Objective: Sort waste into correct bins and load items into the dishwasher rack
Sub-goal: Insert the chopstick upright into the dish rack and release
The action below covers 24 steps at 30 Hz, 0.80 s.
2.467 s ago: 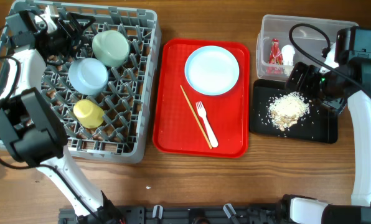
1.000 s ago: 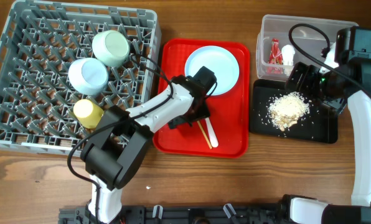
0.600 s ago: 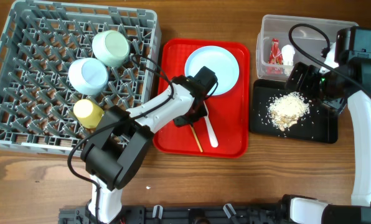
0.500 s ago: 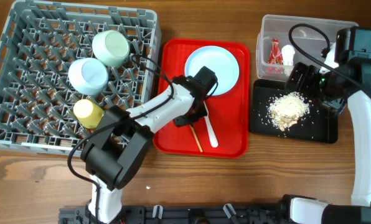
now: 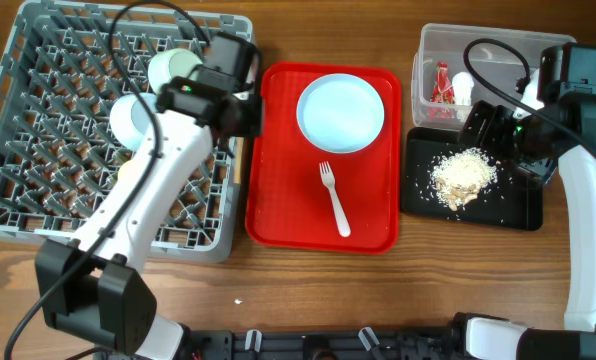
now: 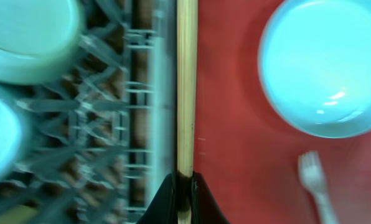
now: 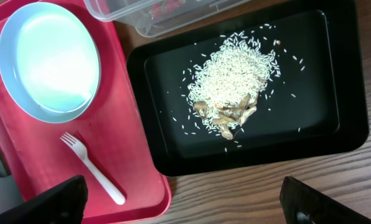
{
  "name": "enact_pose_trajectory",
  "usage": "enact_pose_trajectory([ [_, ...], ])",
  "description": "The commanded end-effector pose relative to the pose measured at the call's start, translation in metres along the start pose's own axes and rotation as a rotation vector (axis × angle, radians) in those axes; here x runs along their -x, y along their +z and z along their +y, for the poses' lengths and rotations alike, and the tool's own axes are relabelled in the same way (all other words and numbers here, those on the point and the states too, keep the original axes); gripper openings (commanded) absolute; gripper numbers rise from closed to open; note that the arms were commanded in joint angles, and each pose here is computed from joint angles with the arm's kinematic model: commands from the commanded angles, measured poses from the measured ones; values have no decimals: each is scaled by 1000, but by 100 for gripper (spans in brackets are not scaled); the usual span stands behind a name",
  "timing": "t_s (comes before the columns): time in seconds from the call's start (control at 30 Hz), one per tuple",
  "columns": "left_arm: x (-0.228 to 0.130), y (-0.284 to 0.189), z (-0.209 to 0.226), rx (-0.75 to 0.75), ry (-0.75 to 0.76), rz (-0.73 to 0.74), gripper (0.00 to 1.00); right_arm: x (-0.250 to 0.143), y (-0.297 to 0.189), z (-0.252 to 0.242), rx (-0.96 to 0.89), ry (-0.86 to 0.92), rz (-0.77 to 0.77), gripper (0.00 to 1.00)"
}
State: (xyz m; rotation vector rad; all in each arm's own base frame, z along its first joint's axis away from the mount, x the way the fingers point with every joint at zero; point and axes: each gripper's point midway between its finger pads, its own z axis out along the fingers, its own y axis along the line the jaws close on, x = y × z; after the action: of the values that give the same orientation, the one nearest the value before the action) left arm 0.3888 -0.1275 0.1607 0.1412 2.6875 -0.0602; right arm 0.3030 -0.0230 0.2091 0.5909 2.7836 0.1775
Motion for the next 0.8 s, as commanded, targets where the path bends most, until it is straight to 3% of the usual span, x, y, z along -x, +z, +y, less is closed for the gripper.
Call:
enact_pose_trajectory([
  [0.0, 12, -8, 28, 36, 145, -31, 4, 0, 1, -4, -19, -11, 0, 100],
  [0.13, 14, 4, 43, 32, 103, -14, 4, 0, 1, -4, -18, -11, 0, 100],
  [0.33, -9, 57, 44, 35, 102, 131, 5, 0, 1, -3, -15, -11, 1, 100],
  [0.37, -10, 61, 44, 35, 102, 140, 11, 0, 1, -3, -15, -11, 1, 100],
  [0.5, -11, 62, 45, 36, 103, 144, 57, 0, 1, -3, -15, -11, 1, 100],
  [0.63, 3, 47, 41, 25, 64, 88, 56, 0, 1, -3, -15, -11, 1, 100],
  [0.77, 28, -8, 0, -157, 13, -45, 56, 0, 1, -3, -15, -10, 0, 100],
])
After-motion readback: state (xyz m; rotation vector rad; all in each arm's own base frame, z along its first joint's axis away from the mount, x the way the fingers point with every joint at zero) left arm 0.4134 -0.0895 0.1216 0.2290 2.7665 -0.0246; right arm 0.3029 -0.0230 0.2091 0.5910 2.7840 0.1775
